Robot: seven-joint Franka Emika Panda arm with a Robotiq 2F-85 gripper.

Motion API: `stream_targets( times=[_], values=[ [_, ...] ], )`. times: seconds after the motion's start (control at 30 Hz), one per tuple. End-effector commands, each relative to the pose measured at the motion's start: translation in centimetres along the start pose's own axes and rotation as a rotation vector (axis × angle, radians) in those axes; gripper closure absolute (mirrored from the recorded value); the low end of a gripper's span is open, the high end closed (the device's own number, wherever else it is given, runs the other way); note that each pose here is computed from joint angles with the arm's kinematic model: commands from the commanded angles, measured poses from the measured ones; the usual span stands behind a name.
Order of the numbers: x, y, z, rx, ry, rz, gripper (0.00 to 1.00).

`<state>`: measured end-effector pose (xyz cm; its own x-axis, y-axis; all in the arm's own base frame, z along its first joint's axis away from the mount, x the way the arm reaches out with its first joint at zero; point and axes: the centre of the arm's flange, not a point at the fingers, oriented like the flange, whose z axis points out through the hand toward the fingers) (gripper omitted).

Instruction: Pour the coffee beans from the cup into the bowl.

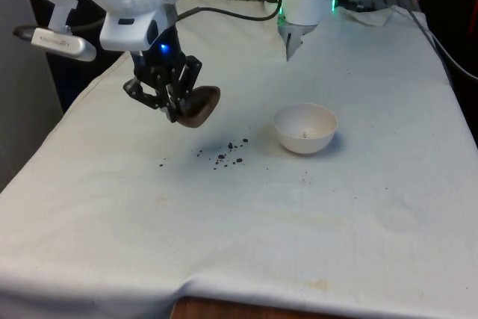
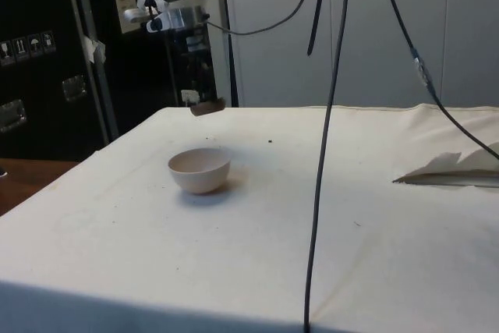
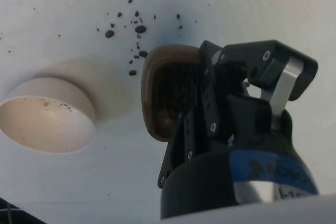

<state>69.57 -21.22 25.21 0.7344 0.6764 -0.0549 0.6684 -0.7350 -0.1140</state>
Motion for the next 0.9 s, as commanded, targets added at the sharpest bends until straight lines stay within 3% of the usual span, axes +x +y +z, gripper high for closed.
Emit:
stream_targets(
  times=[0.0,0.03,0.23,0.27,0.3,0.47,0.53,0.57,0.77,0.8,0.83,0.87],
  values=[
    [-0.1,-0.1,-0.1,0.002,0.0,0.001,1.0],
    [-0.6,-0.4,-0.3,-0.008,-0.001,0.007,1.0],
    [-1.6,-1.0,-0.7,0.005,-0.001,0.02,1.0],
    [-1.3,-0.9,-0.4,0.019,-0.003,0.015,1.0],
    [-1.7,-1.1,-0.6,0.008,-0.002,0.02,1.0],
    [-2.5,-1.7,-0.9,0.018,-0.004,0.03,1.0],
    [-2.4,-1.7,-0.6,0.037,-0.005,0.028,1.0],
    [-2.9,-1.9,-0.9,0.023,-0.005,0.034,1.0],
    [-3.8,-2.5,-0.9,0.032,-0.006,0.045,1.0],
    [-3.6,-2.5,-0.8,0.051,-0.006,0.042,1.0],
    [-4.1,-2.7,-0.8,0.032,-0.005,0.048,1.0],
    [-4.2,-2.8,-0.8,0.032,-0.005,0.049,1.0]
  ],
)
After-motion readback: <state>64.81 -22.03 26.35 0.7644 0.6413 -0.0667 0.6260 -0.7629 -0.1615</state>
